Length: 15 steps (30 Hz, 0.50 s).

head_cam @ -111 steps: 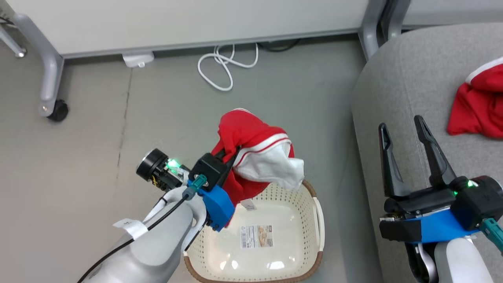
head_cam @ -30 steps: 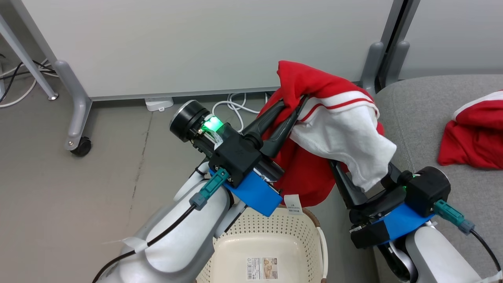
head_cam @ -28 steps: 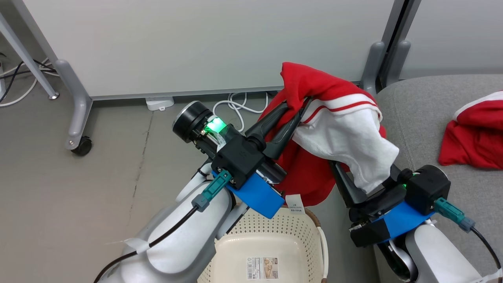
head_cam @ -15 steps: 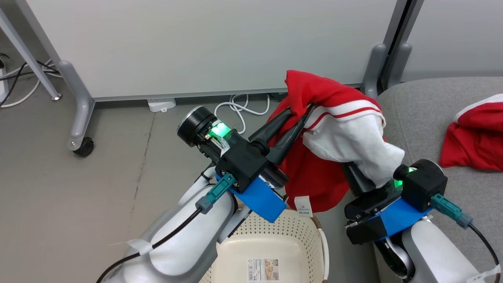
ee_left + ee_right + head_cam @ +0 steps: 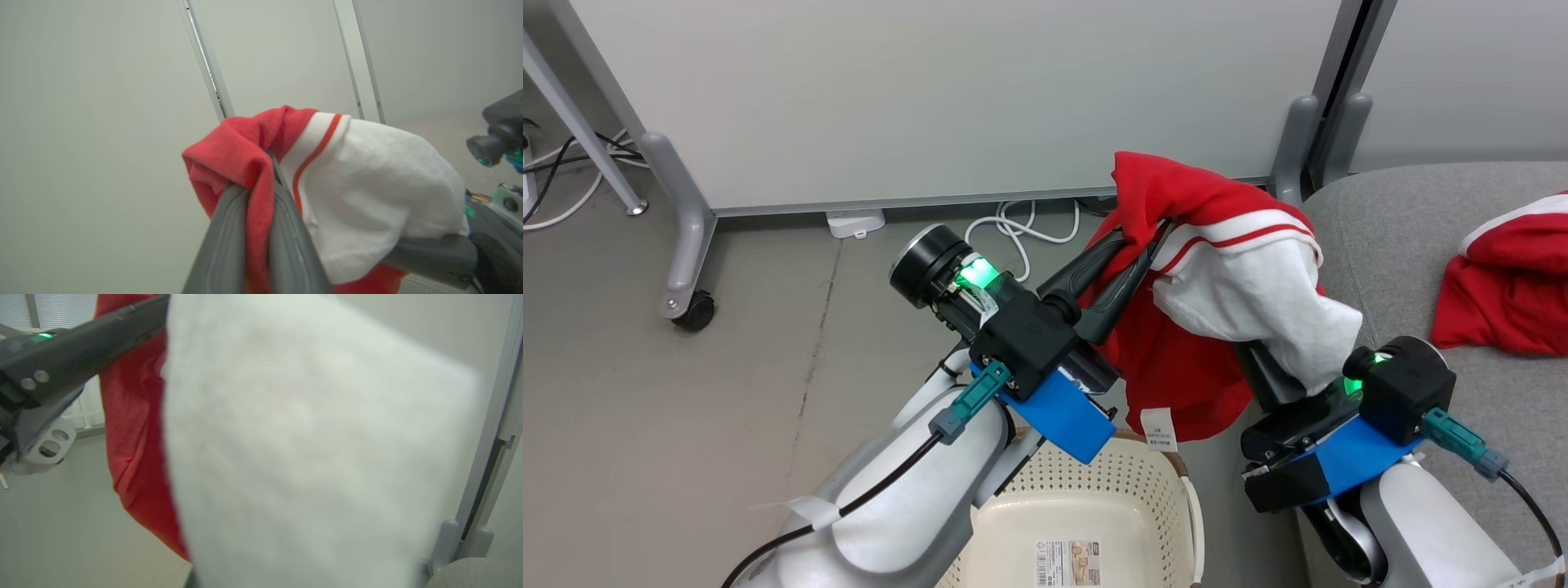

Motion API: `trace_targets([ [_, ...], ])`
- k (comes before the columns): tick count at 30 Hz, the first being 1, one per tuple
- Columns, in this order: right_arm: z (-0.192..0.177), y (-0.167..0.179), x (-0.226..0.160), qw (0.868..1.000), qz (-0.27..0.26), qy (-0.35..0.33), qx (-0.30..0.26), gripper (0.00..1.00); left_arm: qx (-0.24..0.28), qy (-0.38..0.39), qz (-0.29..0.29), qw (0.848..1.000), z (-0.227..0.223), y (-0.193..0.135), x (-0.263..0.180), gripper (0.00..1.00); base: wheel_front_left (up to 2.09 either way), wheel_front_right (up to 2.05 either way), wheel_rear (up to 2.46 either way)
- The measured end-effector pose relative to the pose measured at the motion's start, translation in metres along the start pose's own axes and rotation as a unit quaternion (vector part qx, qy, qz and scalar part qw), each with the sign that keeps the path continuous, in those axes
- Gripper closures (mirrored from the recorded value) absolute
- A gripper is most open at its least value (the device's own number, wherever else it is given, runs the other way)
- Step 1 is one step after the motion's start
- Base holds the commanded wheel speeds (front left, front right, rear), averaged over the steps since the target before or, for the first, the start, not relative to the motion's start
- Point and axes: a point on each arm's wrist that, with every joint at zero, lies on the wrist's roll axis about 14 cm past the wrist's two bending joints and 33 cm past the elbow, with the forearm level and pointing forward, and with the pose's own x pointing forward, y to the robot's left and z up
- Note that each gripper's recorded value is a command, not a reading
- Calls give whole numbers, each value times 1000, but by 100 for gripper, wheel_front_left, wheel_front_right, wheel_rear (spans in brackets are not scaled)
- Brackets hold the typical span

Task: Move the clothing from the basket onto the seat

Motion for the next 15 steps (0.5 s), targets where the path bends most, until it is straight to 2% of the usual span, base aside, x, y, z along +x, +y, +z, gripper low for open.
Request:
trace_targets([
  [6,-1,1,-1,1000,1,1,2,100,-3,2,3,1000,-1,1,-1,100,0,0,0],
  [7,-1,2,-1,1000,2,1,2,100,-3,3,4,1000,-2,1,-1,94,0,0,0],
  [8,-1,2,0,1000,2,1,2,100,-2,3,5,1000,-2,1,-1,50,0,0,0],
  [9,-1,2,0,1000,2,1,2,100,-2,3,6,1000,-2,2,-1,0,0,0,0],
  [15,-3,3,0,1000,3,2,4,100,0,4,10,1000,-3,3,-2,0,0,0,0],
])
